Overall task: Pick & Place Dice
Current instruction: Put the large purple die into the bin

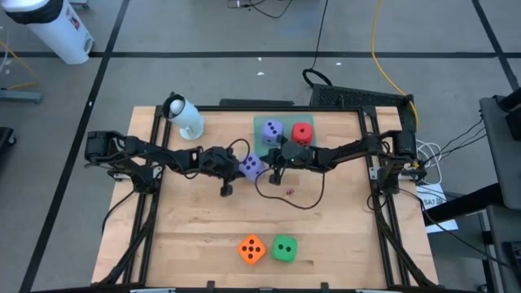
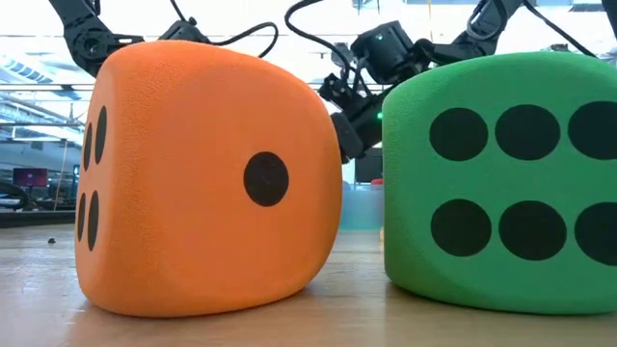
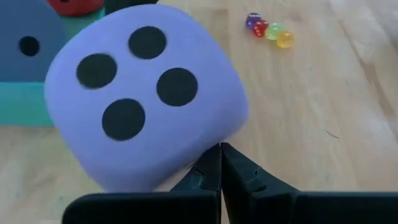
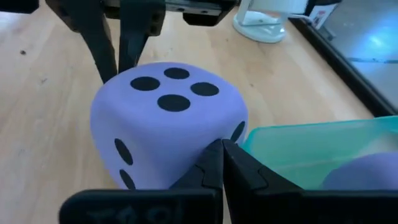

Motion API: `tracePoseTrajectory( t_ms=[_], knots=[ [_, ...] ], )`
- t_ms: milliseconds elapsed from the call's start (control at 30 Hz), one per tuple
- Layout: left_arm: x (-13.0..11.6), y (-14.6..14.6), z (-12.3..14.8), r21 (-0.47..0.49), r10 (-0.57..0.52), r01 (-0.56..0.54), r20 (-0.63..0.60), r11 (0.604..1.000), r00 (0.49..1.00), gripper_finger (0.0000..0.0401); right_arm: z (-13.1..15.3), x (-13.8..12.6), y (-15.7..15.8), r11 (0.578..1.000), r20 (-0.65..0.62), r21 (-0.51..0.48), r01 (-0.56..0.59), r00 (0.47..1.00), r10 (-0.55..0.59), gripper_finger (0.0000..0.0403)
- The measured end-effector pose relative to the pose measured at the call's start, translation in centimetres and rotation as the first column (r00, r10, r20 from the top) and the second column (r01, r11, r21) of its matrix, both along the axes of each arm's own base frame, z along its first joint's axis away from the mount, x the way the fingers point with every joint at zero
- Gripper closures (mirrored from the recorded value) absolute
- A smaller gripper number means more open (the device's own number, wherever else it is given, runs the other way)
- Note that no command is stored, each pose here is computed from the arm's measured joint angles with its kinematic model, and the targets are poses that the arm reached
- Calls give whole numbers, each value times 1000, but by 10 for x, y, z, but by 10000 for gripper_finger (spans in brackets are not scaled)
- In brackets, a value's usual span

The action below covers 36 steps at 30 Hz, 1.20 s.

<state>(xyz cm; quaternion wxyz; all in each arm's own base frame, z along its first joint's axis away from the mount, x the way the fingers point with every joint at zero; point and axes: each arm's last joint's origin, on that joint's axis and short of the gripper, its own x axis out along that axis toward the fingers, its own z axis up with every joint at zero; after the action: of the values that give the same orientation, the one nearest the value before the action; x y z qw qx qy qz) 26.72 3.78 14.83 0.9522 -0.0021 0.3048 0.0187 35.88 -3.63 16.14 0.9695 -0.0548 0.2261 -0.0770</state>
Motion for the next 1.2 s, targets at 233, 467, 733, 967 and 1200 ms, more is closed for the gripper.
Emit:
tracePoseTrajectory(
  t_ms=[233, 467, 733, 967, 1200],
  knots=[
    [4, 4, 5, 47, 94, -92, -53, 995, 994, 401, 12, -1, 8, 999, 27, -47, -27, 999, 28, 403],
    [21, 9, 33, 113, 198, -200, 28, 973, 980, 401, 27, -5, 27, 991, 47, -47, -126, 991, 128, 403],
    [33, 9, 53, 91, 171, -176, 61, 980, 983, 401, 36, -8, 34, 992, 67, -73, -105, 992, 110, 403],
    [33, 14, 55, 96, 196, -201, 53, 975, 979, 401, 36, -8, 31, 992, 61, -122, -41, 997, 49, 403],
    [34, 32, 63, 93, 238, -250, 123, 964, 963, 401, 36, -9, 16, 985, 57, -165, 49, 998, -40, 403]
  ],
)
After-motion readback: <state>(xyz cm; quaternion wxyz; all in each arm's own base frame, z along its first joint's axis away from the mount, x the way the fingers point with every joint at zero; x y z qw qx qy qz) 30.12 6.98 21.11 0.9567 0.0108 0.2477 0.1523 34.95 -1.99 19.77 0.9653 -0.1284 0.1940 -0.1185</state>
